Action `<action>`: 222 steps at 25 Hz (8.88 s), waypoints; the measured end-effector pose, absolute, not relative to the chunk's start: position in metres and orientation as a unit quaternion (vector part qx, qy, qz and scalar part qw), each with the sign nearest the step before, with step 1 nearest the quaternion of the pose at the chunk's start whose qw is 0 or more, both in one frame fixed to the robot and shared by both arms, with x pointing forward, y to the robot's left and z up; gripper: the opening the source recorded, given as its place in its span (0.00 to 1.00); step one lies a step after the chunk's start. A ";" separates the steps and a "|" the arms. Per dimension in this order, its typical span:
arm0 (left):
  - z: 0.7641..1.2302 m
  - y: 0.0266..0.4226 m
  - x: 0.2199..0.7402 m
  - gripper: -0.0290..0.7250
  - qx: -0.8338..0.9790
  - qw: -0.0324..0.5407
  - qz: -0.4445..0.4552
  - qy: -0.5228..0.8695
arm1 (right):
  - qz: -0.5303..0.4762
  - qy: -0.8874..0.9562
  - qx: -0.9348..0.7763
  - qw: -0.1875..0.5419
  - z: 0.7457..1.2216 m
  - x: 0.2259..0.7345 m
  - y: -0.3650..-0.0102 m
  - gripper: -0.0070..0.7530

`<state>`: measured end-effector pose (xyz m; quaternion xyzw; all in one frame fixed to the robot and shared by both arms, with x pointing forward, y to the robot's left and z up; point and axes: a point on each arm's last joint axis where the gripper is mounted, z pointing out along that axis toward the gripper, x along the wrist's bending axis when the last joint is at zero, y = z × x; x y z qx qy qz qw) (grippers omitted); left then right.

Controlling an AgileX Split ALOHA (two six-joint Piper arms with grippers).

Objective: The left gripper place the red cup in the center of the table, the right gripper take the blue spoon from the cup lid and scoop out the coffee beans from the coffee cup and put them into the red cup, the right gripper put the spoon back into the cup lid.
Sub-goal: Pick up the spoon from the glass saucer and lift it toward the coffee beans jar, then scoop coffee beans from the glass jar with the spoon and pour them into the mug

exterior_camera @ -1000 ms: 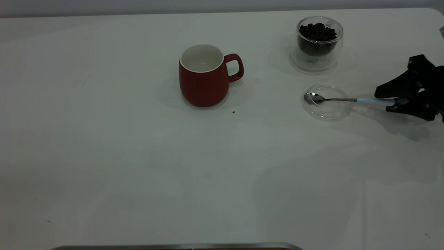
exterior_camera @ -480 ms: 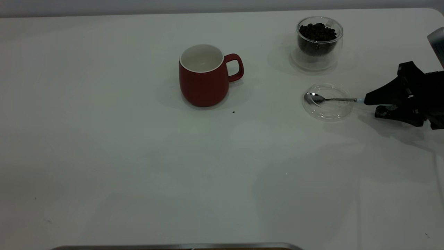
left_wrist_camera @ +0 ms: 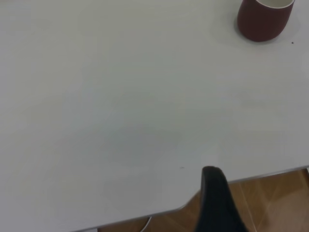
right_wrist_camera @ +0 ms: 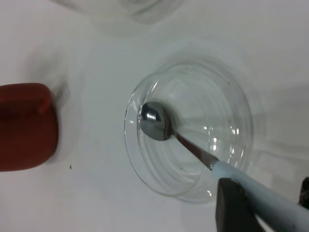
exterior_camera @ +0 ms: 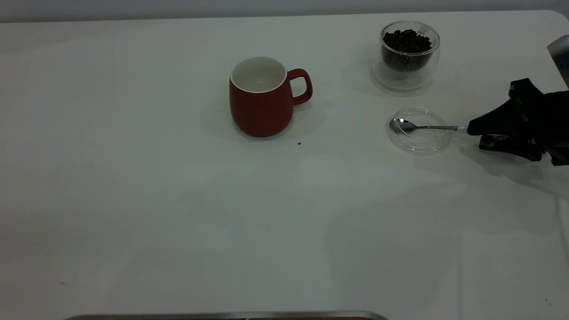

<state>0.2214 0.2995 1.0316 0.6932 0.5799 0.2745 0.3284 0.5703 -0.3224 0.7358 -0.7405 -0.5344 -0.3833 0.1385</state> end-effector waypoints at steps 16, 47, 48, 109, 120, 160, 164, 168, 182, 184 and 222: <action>1.032 0.299 0.221 0.72 0.693 0.328 0.274 0.580 | -0.416 -0.531 -0.721 0.160 0.742 0.571 -0.317 0.17; 1.032 0.299 0.221 0.72 0.693 0.328 0.275 0.580 | -0.445 -0.614 -0.650 0.052 0.873 0.601 -0.329 0.15; 1.032 0.299 0.221 0.72 0.693 0.328 0.275 0.580 | -0.454 -0.611 -0.647 0.041 0.880 0.607 -0.330 0.15; 1.032 0.299 0.221 0.72 0.693 0.328 0.274 0.580 | -0.375 -0.597 -0.706 0.066 0.837 0.659 -0.289 0.15; 1.032 0.299 0.221 0.72 0.693 0.328 0.274 0.580 | -0.375 -0.583 -0.714 0.102 0.821 0.656 -0.286 0.15; 1.032 0.299 0.221 0.72 0.693 0.328 0.274 0.580 | -0.391 -0.523 -0.741 0.155 0.811 0.649 -0.319 0.15; 1.032 0.299 0.221 0.72 0.693 0.328 0.274 0.580 | -0.390 -0.519 -0.744 0.158 0.811 0.649 -0.318 0.15; 1.032 0.299 0.221 0.72 0.693 0.328 0.274 0.580 | -0.390 -0.515 -0.747 0.161 0.811 0.649 -0.320 0.15; 1.032 0.299 0.221 0.72 0.693 0.328 0.275 0.580 | -0.397 -0.507 -0.745 0.175 0.813 0.645 -0.334 0.15; 1.032 0.299 0.221 0.72 0.693 0.328 0.275 0.580 | -0.399 -0.505 -0.744 0.177 0.813 0.644 -0.335 0.15; 1.032 0.299 0.221 0.72 0.693 0.329 0.274 0.580 | -0.439 -0.481 -0.729 0.211 0.818 0.637 -0.343 0.15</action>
